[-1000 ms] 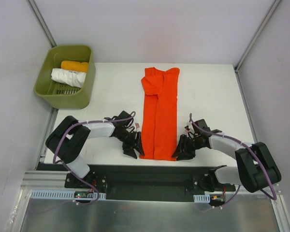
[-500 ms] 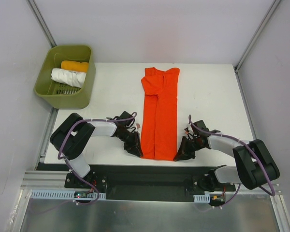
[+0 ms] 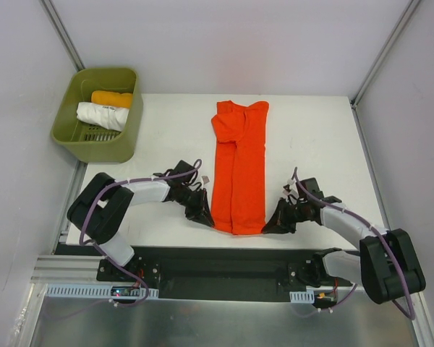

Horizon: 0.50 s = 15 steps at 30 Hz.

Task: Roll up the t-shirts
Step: Roll the T-shirt to the center of the board.

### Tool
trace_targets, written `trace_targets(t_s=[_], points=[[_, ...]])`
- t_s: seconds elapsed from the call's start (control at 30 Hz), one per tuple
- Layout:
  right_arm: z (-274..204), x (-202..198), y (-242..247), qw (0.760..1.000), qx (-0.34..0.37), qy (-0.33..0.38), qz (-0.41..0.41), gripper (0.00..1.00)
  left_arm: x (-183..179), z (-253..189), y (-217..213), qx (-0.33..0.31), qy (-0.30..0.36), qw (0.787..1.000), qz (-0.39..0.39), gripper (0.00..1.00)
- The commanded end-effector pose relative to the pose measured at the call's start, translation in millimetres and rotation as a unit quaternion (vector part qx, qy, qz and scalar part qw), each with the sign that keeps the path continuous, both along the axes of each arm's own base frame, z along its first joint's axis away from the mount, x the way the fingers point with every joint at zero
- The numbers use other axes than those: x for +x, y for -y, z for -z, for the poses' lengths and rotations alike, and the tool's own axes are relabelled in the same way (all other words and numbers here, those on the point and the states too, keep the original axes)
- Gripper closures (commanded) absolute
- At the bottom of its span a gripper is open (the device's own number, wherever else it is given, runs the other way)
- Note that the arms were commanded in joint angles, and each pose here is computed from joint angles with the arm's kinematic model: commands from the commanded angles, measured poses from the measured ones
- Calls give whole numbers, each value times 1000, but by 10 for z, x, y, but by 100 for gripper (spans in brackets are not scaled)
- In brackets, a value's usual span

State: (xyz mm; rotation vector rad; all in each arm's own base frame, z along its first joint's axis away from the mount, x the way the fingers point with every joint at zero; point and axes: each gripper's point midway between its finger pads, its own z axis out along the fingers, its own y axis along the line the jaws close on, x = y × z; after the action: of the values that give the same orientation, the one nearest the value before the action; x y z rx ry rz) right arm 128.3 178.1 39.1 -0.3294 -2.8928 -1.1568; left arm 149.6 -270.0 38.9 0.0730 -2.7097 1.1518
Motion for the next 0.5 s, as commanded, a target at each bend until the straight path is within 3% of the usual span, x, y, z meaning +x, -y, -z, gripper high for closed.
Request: trace_targets(t_s=[0.0,0.47], points=[[-140,63,-10,1000,19,-3,9,99,125,-282,93,-45,49,998,16,100],[-238,470,1,999,33,24,32,99,460,-235,-18,-25,71,997,-16,100]])
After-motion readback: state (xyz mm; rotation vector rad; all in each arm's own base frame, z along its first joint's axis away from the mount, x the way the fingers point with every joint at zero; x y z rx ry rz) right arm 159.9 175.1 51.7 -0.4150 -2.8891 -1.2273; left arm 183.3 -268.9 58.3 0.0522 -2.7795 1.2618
